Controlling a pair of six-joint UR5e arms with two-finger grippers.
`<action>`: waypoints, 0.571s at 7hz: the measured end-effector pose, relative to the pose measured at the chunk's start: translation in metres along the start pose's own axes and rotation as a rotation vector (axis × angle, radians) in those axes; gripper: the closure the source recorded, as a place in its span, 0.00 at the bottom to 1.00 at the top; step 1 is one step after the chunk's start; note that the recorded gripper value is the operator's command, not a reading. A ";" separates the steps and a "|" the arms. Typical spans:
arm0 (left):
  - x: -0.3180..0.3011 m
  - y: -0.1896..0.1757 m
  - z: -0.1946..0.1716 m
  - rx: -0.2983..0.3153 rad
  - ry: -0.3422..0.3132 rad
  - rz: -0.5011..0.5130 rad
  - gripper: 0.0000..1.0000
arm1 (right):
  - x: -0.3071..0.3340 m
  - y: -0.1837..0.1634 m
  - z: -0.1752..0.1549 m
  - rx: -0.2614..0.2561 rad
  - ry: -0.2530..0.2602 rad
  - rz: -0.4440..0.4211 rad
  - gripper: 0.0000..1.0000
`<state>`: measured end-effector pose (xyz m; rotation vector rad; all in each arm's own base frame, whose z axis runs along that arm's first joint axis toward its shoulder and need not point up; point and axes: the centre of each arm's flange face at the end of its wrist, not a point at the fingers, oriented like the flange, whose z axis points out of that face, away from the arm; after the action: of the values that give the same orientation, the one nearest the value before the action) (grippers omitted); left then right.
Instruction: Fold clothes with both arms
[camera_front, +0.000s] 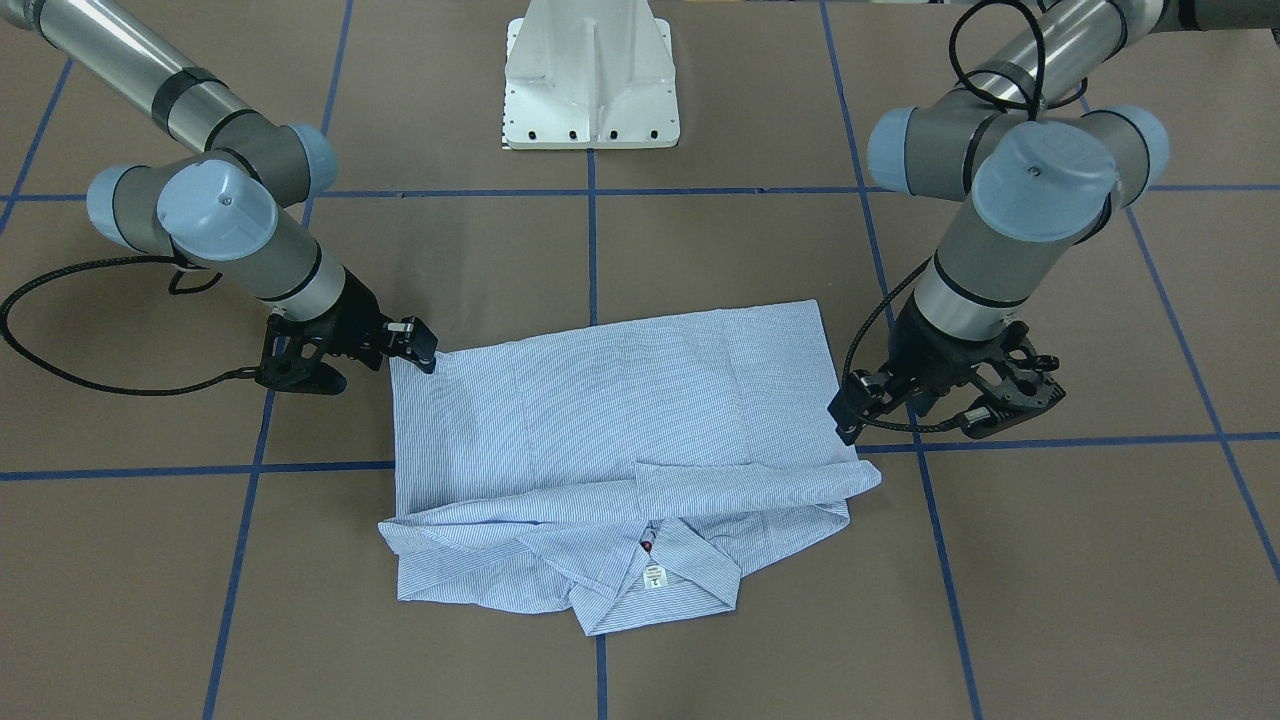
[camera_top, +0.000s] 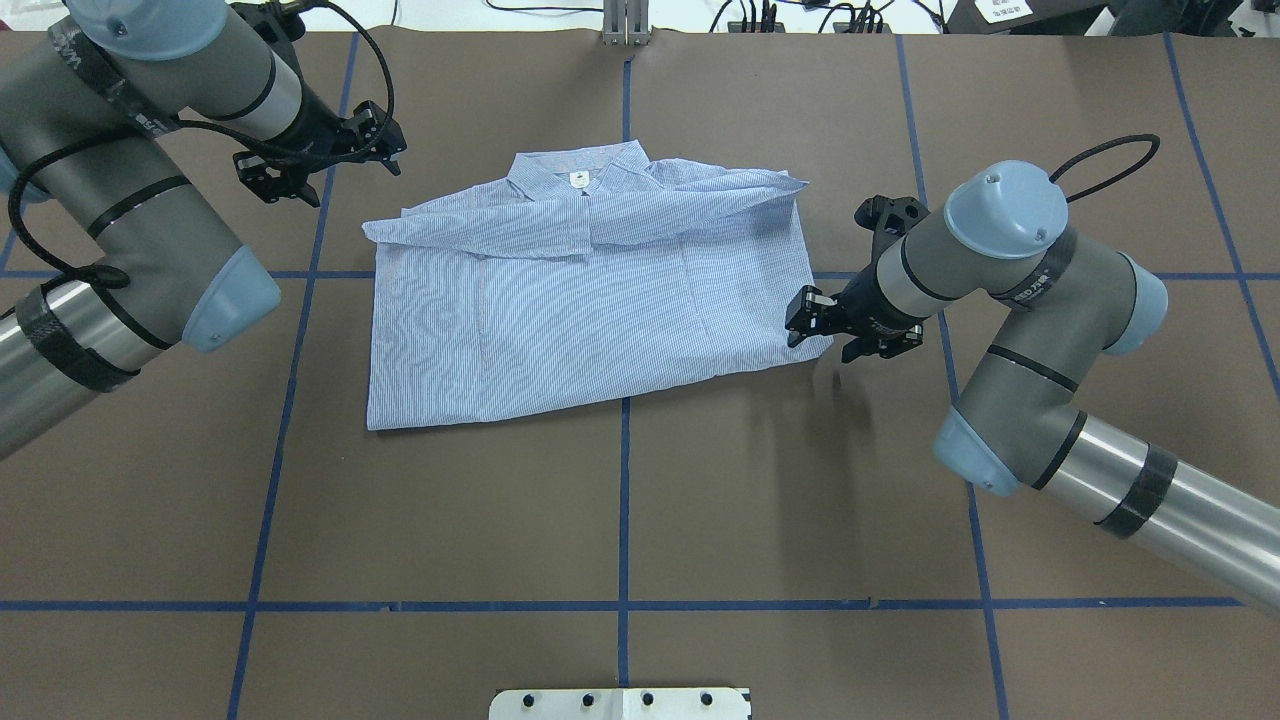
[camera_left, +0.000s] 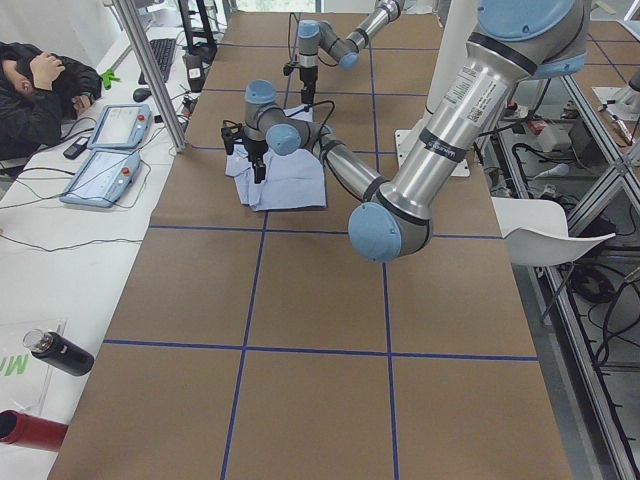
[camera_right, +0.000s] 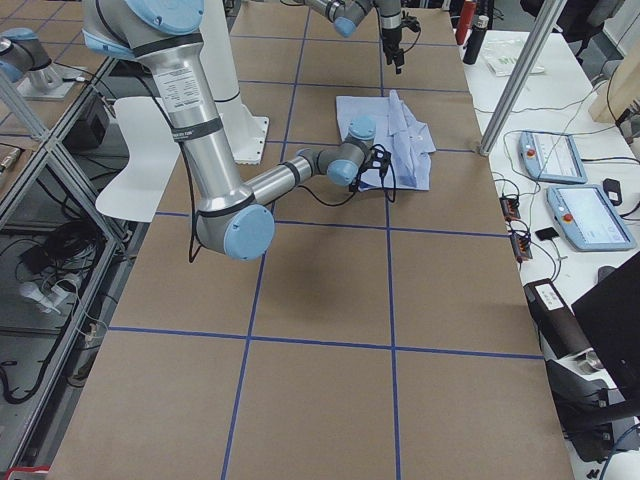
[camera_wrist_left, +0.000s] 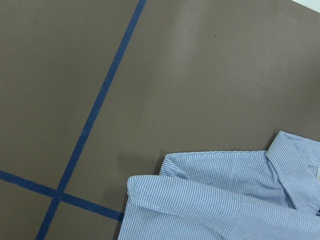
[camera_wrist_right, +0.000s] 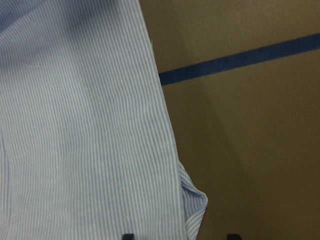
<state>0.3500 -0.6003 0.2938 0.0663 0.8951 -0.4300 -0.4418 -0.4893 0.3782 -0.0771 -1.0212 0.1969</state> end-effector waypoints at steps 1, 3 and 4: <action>-0.001 -0.001 -0.001 0.002 -0.001 -0.002 0.01 | -0.002 0.002 -0.002 -0.014 -0.008 -0.002 1.00; -0.004 -0.007 -0.004 0.009 -0.001 -0.009 0.02 | -0.004 0.009 -0.012 -0.043 -0.029 -0.008 1.00; -0.005 -0.009 -0.005 0.012 0.001 -0.011 0.02 | 0.000 0.015 -0.020 -0.054 -0.040 -0.014 1.00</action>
<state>0.3401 -0.6053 0.2949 0.0725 0.8939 -0.4454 -0.4269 -0.4739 0.3655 -0.1154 -1.0669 0.1590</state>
